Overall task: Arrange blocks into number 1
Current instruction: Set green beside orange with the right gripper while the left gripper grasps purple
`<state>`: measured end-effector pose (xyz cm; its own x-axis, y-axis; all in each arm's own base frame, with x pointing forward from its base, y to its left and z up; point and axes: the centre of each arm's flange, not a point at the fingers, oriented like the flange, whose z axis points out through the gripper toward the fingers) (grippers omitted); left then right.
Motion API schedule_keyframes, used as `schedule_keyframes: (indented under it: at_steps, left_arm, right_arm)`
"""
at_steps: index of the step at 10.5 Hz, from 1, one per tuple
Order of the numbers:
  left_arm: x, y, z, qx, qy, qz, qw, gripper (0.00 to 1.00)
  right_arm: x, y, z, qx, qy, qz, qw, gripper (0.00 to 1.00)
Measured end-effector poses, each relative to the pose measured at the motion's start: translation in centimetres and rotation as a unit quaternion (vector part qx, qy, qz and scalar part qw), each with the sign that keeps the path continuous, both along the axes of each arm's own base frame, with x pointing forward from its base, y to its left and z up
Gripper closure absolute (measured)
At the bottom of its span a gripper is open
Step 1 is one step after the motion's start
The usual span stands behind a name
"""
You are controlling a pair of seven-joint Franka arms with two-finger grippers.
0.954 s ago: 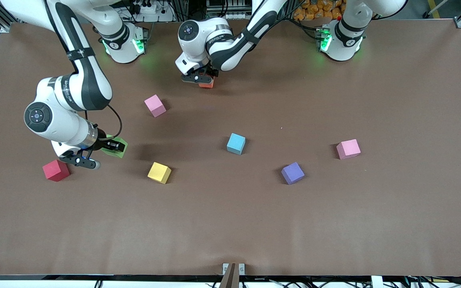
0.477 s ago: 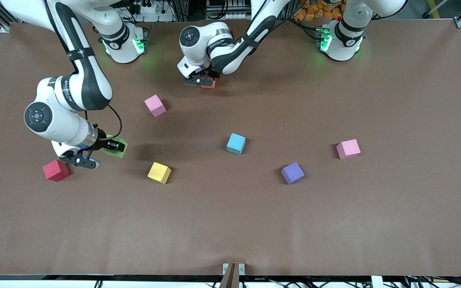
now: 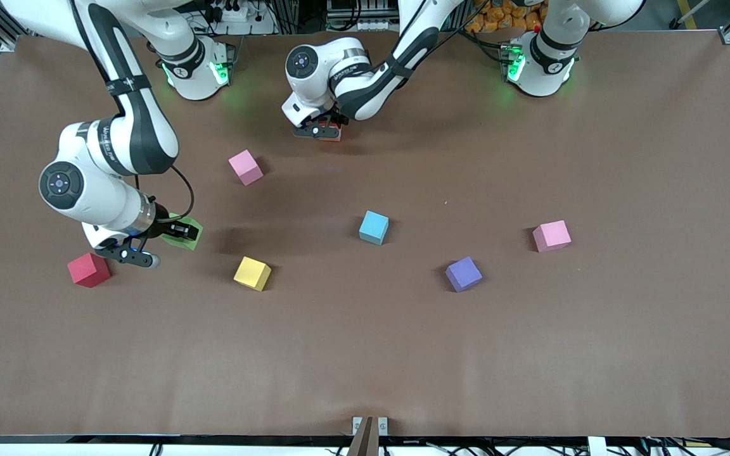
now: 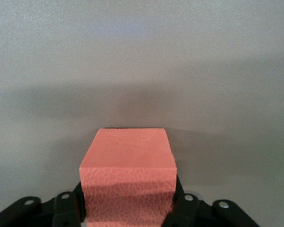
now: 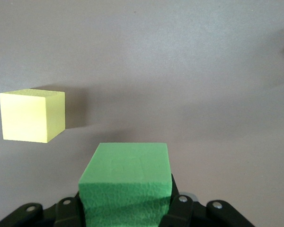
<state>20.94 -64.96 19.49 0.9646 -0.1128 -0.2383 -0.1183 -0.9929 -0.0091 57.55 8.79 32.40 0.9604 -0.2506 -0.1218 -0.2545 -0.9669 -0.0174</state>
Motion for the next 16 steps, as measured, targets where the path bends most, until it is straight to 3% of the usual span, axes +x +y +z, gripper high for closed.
schedule_keyframes:
  at_steps: [1,2,5,8,9,10,12,14,15,16]
  left_arm:
    - [-0.1,0.0,-0.2,0.001,0.001,0.000,1.000,0.19]
    - [-0.1,0.0,-0.3,0.002,0.001,0.001,1.000,0.01]
    - [1.1,-0.6,1.7,-0.010,-0.012,0.039,0.999,0.00]
    - [8.7,1.3,8.5,-0.028,-0.070,0.122,0.990,0.00]
    - [12.4,3.3,10.1,-0.019,-0.091,0.173,0.980,0.00]
    - [16.5,5.8,10.8,-0.004,-0.112,0.242,0.964,0.00]
    - [24.6,12.5,10.6,0.040,-0.146,0.369,0.917,0.00]
    - [31.6,20.1,10.1,0.068,-0.161,0.447,0.877,0.00]
    - [34.6,24.0,9.5,0.077,-0.161,0.463,0.868,0.00]
    - [36.9,27.1,8.6,0.078,-0.161,0.453,0.873,0.00]
  right_arm:
    - [-0.1,0.4,0.0,0.000,0.001,0.003,1.000,0.39]
    - [-0.2,0.7,0.0,0.000,0.002,0.006,1.000,0.39]
    - [-0.5,1.3,0.1,0.000,0.010,0.015,1.000,0.39]
    - [-1.6,4.4,0.8,-0.001,0.020,0.038,0.999,0.39]
    - [-2.2,6.2,1.0,0.003,0.022,0.046,0.999,0.39]
    - [-3.0,8.0,1.0,0.012,0.024,0.050,0.998,0.39]
    - [-4.8,12.2,0.9,0.026,0.009,0.059,0.998,0.41]
    - [-7.0,17.2,0.7,0.032,-0.025,0.065,0.997,0.41]
    - [-8.6,19.9,0.1,0.037,-0.041,0.070,0.996,0.41]
    - [-10.3,22.2,-0.6,0.041,-0.051,0.072,0.995,0.41]
